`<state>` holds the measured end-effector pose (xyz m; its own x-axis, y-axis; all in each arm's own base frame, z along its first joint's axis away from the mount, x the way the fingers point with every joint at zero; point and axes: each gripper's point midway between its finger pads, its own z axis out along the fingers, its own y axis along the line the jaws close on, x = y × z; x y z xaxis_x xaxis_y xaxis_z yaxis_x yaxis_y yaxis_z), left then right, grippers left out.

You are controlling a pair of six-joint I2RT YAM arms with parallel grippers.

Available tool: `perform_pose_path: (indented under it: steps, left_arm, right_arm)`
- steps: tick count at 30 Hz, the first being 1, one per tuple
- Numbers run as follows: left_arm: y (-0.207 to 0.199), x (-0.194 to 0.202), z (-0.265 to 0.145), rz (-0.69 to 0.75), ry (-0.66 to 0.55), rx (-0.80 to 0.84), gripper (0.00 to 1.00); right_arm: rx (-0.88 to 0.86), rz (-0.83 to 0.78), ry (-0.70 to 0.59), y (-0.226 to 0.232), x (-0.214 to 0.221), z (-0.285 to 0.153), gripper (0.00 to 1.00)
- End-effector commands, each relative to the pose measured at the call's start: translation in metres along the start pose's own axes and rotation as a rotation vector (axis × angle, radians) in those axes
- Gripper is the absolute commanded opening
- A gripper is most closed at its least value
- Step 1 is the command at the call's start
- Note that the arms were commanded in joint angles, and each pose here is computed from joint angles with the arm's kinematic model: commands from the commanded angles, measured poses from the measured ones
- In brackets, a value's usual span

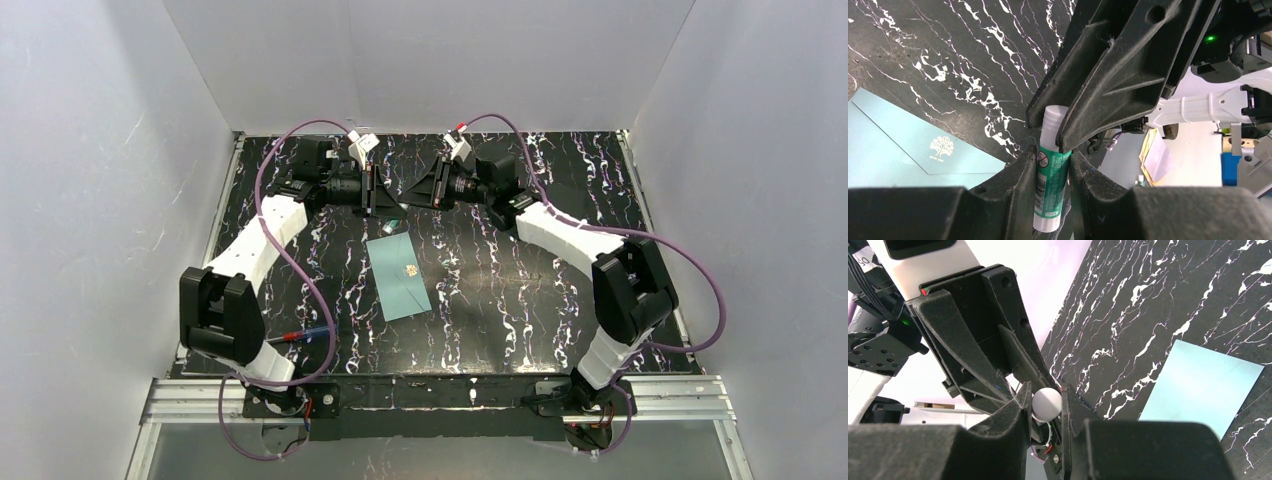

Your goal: Place the letter into the envelope and seal it

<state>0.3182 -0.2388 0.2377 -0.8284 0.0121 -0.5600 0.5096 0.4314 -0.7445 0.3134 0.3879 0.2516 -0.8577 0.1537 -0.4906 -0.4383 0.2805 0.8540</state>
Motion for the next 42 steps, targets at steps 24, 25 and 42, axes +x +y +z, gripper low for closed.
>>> perform_pose_path:
  steps: [24,25,42]
  left_arm:
    - [0.039,0.025,0.053,-0.106,-0.123,-0.302,0.00]
    - [0.040,0.031,0.068,-0.098,-0.095,-0.318,0.00]
    - [0.093,0.093,0.170,0.240,0.086,-0.805,0.13]
  right_arm:
    - [0.662,0.162,-0.212,-0.118,-0.035,-0.117,0.80]
    - [0.718,0.157,-0.213,-0.124,-0.029,-0.128,0.80]
    - [1.022,0.109,-0.314,-0.119,0.006,-0.224,0.80]
